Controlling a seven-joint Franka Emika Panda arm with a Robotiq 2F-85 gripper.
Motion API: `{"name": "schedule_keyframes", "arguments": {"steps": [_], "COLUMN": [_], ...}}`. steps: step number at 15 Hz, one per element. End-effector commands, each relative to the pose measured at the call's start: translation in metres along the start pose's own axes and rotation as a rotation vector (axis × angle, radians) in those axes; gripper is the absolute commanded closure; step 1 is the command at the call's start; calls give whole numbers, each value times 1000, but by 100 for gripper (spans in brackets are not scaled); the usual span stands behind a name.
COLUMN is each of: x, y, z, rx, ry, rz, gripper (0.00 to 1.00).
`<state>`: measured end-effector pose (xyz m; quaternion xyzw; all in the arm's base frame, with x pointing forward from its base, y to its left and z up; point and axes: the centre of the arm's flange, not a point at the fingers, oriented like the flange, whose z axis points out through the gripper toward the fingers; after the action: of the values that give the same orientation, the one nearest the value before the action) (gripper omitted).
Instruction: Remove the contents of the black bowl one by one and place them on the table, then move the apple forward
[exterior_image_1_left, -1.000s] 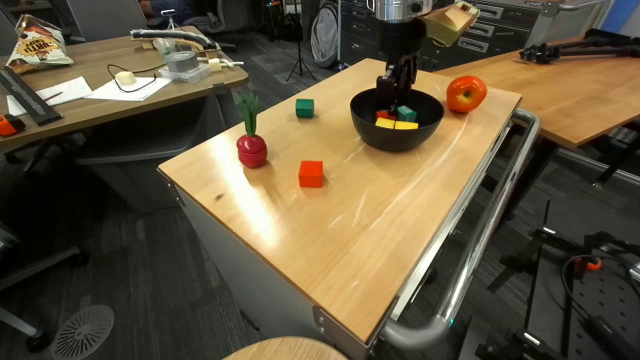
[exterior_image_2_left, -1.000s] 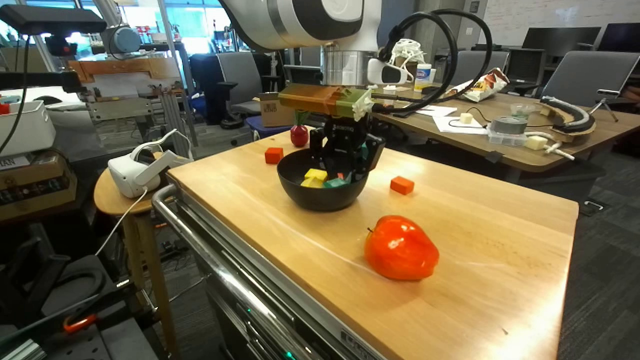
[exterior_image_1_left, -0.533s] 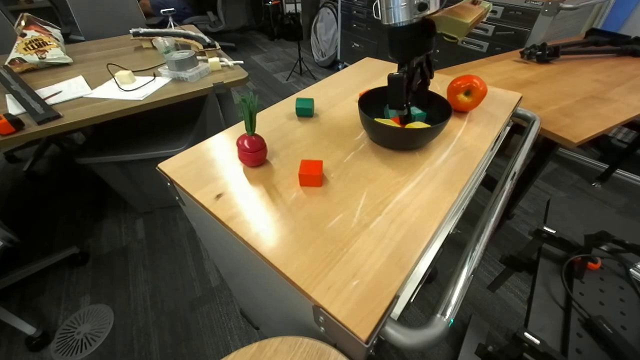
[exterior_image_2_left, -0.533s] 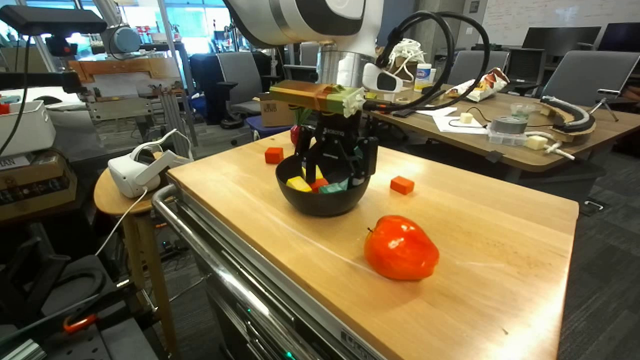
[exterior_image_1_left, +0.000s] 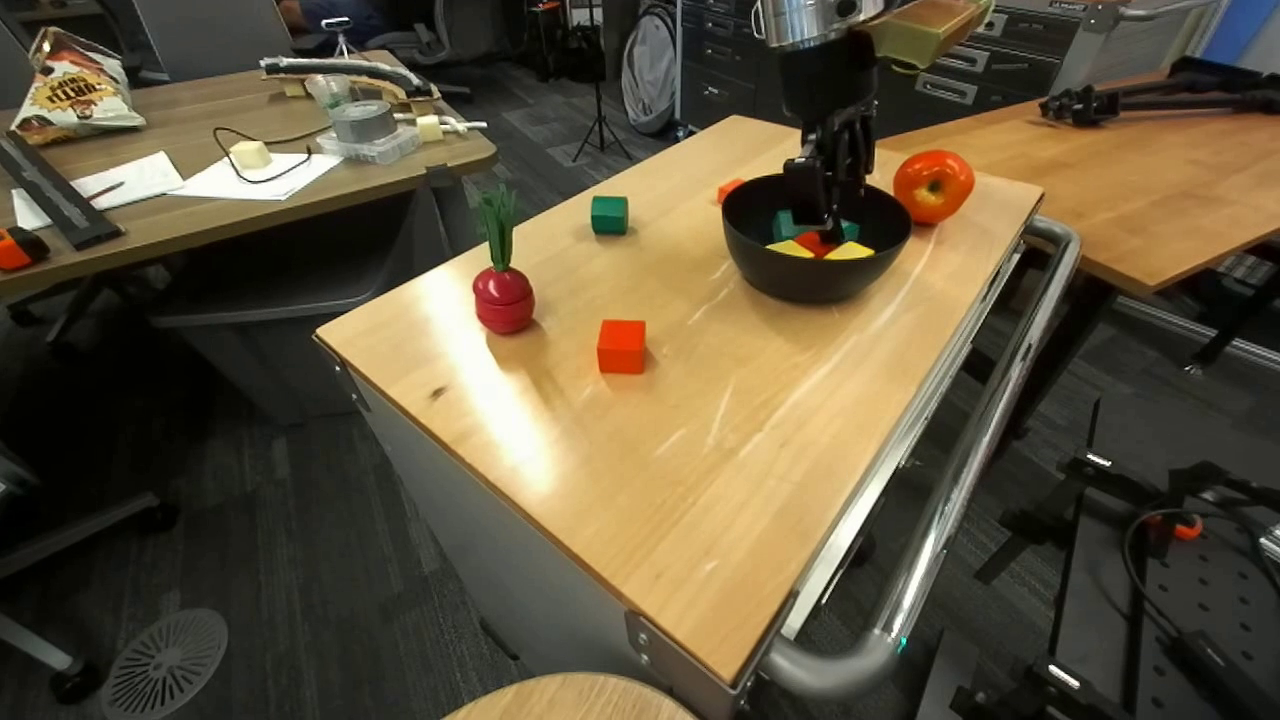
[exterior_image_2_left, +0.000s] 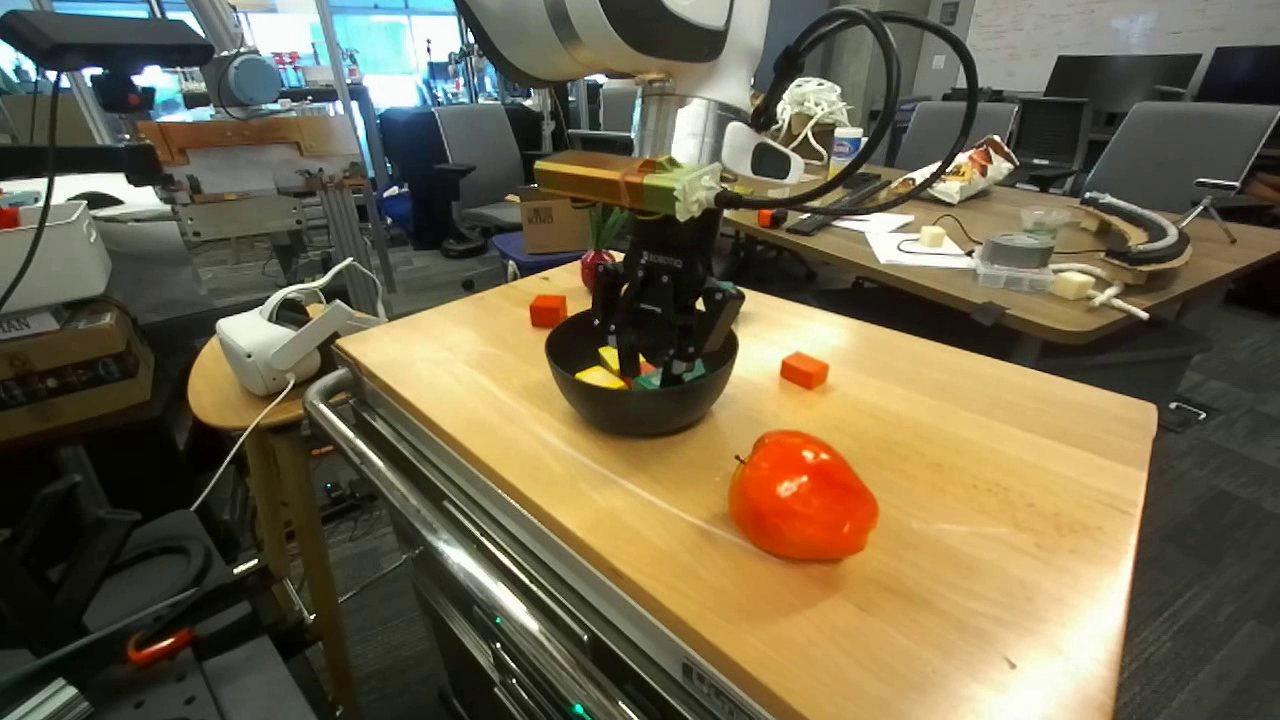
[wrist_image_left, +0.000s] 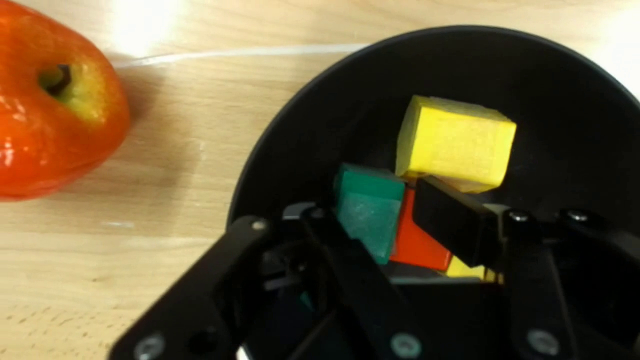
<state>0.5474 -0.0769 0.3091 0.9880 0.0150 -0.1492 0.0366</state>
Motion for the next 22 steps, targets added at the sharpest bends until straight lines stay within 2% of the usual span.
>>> {"name": "schedule_keyframes", "arguments": {"steps": [1, 2, 4, 6, 8, 10, 12, 15, 18, 20, 22], "x": [4, 4, 0, -6, -12, -16, -10, 19, 56, 79, 97], "y": [-3, -2, -3, -3, 2, 10, 20, 22, 18, 18, 19], "z": [-6, -8, -20, -47, -81, -113, -133, -126, -99, -78, -61], "rx": [-11, -14, -24, -36, -39, -76, -106, -201, -296, -305, -280], "ry": [-5, 4, 65, 194, 294, 387, 484, 607, 609, 542, 487], "rz": [37, 49, 84, 100, 123, 140, 175, 230, 241, 227, 214], "gripper": [85, 88, 87, 87, 88, 88, 88, 88, 88, 88, 88]}}
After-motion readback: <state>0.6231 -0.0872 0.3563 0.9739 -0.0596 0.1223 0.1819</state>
